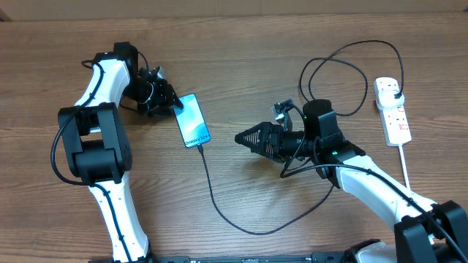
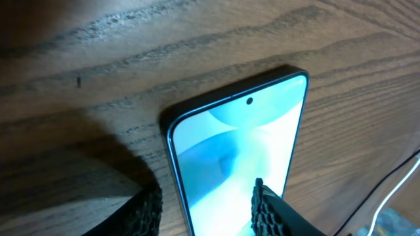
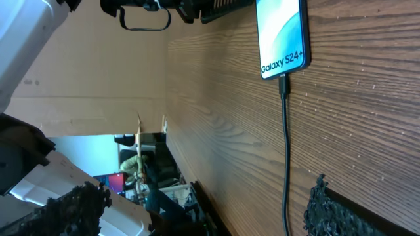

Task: Plug charger to phone and switch on socket
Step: 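Lay the phone flat on the table and open the left gripper, then raise the left arm away and move the right gripper toward the power strip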

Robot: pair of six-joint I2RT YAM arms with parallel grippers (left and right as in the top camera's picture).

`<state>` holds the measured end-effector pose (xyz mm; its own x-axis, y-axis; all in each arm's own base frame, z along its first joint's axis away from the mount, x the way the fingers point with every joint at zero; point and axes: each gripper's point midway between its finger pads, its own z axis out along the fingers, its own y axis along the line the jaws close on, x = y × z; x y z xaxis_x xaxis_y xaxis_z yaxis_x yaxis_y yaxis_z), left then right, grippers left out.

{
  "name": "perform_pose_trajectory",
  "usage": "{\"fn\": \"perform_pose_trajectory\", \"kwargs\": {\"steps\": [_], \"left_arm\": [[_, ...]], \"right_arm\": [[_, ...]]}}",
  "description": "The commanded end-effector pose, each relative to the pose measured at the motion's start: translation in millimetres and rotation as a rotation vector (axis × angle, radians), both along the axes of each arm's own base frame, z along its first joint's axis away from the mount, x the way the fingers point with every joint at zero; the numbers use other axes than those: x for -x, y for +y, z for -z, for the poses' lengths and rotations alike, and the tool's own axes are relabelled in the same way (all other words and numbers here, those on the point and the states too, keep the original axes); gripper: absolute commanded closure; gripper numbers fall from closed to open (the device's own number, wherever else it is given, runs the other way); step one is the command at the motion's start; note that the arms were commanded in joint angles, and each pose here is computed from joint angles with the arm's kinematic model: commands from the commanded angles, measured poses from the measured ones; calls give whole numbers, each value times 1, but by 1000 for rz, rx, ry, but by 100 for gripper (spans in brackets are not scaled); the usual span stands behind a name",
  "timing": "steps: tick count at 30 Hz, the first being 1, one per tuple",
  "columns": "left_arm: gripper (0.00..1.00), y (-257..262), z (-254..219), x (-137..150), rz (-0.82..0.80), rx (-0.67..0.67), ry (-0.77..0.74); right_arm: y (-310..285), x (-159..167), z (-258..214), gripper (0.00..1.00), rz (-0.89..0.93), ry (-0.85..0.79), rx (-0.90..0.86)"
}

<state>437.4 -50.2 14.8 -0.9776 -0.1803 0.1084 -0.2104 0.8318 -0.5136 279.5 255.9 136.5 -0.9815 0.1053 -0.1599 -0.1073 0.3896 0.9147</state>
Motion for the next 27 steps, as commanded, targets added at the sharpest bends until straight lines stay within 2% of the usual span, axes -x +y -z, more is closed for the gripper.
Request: {"fn": "perform_pose_trajectory", "kwargs": {"steps": [1,6,8,11,16,19,23,27], "left_arm": [[54,0,2,-2,1,-18,-2],[54,10,-24,-13,-17,-20,-22],[54,14,-45,-19,-12,-23,-48],[54,17,-94,-33,11,-33,-136],[53,14,-195,-45,15,-57,-349],[48,10,-251,-39,23,-70,-477],[44,6,-312,-22,25,-72,-622],[42,0,-355,1,32,-59,-721]], "right_arm": [[1,-5,-4,0,-4,-39,4],[0,-4,-3,11,-23,-74,17],[0,-3,-2,11,-27,-76,22],[-1,-2,-1,13,-37,-92,28],[-1,-1,-1,30,-53,-126,38],[-3,1,-1,35,-54,-136,57],[-14,1,1,35,-15,-154,138],[-35,-1,-10,35,41,-210,300]]}}
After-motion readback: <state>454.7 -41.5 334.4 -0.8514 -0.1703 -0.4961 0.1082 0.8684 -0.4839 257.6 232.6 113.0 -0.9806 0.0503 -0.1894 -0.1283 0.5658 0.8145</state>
